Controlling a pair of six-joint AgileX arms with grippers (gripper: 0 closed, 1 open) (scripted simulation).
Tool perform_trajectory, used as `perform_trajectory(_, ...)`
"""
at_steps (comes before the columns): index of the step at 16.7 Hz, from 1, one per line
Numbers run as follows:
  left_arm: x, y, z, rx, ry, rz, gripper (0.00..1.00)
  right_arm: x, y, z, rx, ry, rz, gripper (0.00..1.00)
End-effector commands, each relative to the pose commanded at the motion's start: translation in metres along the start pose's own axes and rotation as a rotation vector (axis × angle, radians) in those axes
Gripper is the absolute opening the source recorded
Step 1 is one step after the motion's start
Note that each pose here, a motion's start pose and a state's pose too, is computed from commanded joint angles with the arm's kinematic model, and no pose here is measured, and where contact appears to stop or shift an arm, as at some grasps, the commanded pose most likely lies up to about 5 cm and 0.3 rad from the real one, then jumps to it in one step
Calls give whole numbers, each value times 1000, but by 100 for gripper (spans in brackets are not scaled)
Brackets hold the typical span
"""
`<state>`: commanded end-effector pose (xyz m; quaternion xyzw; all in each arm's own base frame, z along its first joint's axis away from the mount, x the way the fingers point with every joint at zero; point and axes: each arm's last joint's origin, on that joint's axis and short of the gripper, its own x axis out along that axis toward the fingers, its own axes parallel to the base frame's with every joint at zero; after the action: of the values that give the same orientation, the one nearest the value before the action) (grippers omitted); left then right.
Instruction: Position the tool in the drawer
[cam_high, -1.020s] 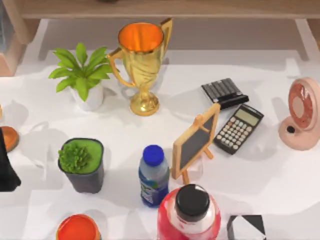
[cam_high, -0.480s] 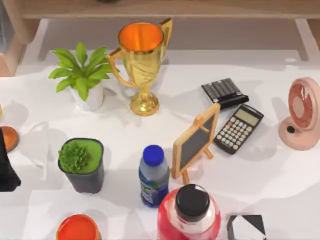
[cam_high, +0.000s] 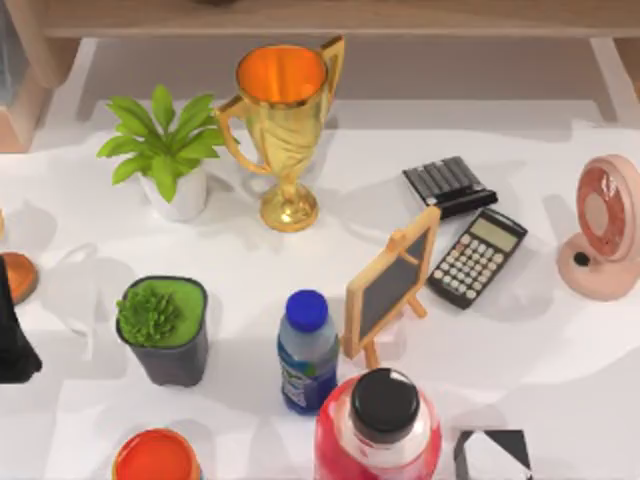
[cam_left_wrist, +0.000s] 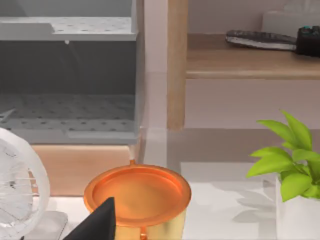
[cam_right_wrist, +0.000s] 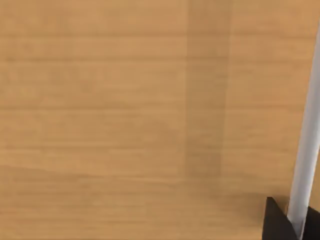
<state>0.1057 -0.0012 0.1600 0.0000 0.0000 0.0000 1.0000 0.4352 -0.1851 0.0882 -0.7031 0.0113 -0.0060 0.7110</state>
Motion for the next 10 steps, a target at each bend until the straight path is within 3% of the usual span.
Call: perform_trajectory(10, 0, 0, 0, 0, 0, 0, 100, 0, 0, 0, 0, 0, 0, 83)
